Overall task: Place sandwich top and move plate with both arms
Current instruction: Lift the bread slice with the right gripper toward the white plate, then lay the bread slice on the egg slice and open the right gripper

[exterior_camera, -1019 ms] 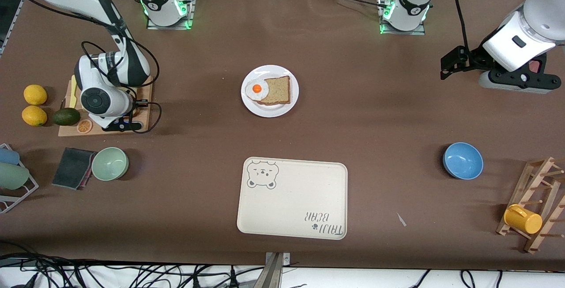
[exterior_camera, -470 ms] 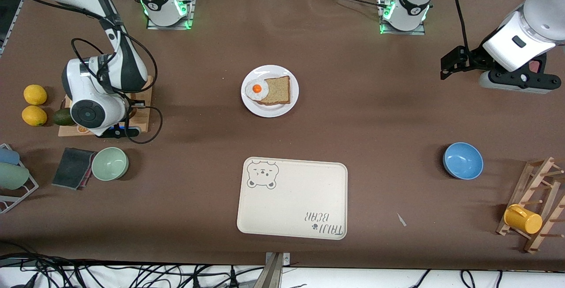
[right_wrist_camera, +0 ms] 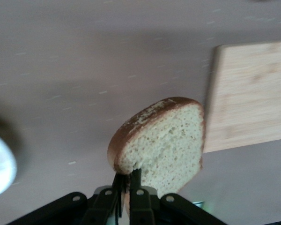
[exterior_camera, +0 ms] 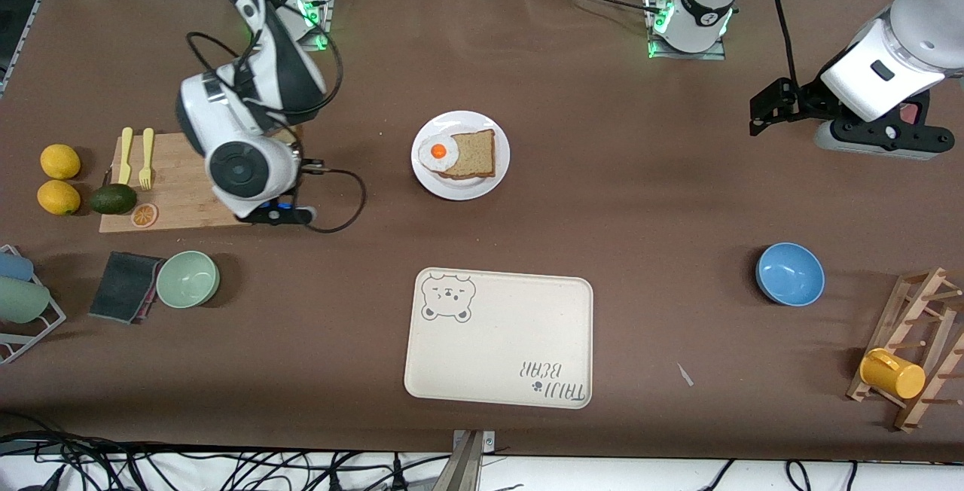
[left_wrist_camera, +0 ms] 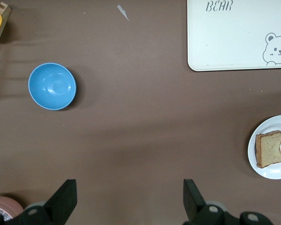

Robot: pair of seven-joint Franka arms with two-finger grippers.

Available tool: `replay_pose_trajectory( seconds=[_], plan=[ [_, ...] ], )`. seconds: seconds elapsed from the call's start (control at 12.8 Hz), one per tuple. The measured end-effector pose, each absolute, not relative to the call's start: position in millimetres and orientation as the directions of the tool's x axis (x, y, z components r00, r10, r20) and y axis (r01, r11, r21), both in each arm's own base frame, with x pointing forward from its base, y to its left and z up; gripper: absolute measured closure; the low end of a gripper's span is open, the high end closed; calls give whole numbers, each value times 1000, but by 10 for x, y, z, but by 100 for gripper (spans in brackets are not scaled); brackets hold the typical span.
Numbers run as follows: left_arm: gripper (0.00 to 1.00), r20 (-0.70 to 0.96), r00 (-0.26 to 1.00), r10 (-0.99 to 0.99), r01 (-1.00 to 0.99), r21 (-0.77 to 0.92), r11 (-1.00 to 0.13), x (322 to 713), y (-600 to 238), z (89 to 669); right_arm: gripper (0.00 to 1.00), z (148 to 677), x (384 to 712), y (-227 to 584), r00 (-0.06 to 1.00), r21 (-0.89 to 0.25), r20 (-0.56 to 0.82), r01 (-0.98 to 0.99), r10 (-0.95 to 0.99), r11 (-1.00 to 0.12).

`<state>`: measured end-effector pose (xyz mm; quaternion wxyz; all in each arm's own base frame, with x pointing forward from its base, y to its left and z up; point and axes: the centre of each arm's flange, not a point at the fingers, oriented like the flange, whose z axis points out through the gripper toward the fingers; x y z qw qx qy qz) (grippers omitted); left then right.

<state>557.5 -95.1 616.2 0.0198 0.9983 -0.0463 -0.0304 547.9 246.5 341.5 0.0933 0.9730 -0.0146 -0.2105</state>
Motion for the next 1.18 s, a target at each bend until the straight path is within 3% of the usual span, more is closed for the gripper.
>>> replay_pose_trajectory(
  seconds=[0.47, 1.18],
  plan=[
    [0, -53, 994, -91, -89, 47, -995, 5705, -952, 6013, 92, 3224, 4986, 4167, 907, 172, -408, -41, -109, -984],
    [0, -95, 991, -93, -89, 51, -995, 5818, -967, 5760, 92, 2594, 4711, 5087, 932, 110, -356, -35, -72, -993]
  ],
)
